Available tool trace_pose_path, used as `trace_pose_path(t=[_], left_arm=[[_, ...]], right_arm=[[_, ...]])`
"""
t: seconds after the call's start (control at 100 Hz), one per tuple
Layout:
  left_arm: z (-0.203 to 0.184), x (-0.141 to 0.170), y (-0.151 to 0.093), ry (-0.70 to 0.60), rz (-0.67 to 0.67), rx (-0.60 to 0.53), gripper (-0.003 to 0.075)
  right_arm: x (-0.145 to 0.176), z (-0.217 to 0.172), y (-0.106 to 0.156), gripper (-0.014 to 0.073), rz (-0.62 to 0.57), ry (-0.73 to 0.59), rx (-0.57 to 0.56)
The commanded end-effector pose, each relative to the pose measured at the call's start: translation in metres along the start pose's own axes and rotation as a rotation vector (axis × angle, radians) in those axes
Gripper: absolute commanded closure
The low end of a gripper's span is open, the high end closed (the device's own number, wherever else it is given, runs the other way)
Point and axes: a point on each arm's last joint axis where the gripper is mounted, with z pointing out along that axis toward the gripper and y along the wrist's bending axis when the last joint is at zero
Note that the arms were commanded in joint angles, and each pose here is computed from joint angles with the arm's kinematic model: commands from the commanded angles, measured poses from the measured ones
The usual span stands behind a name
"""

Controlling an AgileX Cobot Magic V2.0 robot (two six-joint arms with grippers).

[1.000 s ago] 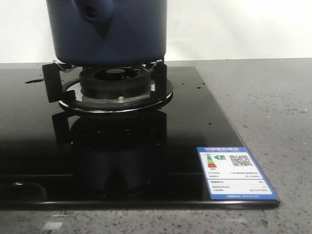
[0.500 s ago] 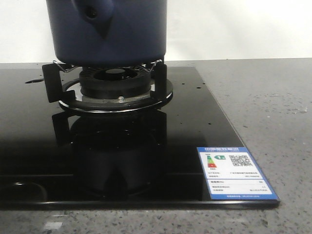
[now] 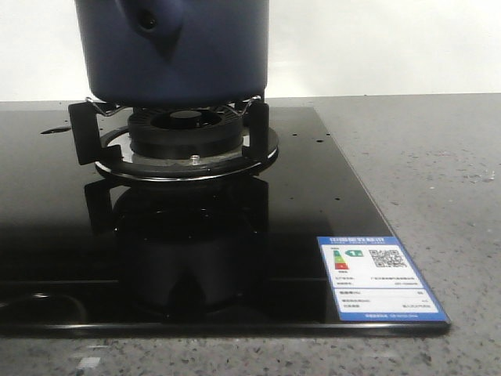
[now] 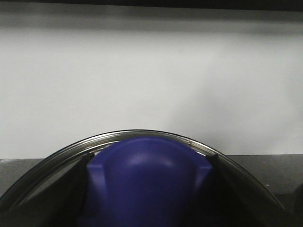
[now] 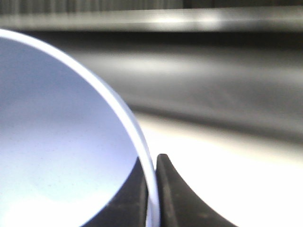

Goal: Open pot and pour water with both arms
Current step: 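Lower the empty bowl back onto the counter and open right gripper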

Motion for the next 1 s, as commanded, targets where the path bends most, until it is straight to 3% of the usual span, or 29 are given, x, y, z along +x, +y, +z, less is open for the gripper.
trace_pose_path(t=[0.0,0.22,0.37,0.47,0.6,0.99], left_arm=[[-0.01,-0.026,-0.011,-0.172,-0.012,0.026,0.0321],[-0.013,-0.03,-0.041,-0.23,-0.008,0.148,0.0321],[-0.016,-0.031,-0.06,-0.25,-0.005,0.224,0.0321],[-0.017,-0.03,-0.069,-0.255,0.005,0.259,0.0321],[-0.014,-0.028,-0.075,-0.246,0.009,0.283,0.0321],[-0.01,-0.025,-0.078,-0.231,0.011,0.291,0.0321]], right_arm=[[-0.043,-0.023,-0.029,0.0637,0.038,0.004,0.032],[-0.035,-0.058,-0.087,0.0637,0.13,0.503,0.024],[0.005,-0.078,-0.114,0.0637,0.246,0.89,0.043],[0.031,-0.079,-0.126,0.0637,0.278,1.064,0.045],[0.059,-0.071,-0.133,0.0637,0.313,1.165,0.034],[0.099,-0.054,-0.145,0.0637,0.314,1.25,0.05]])
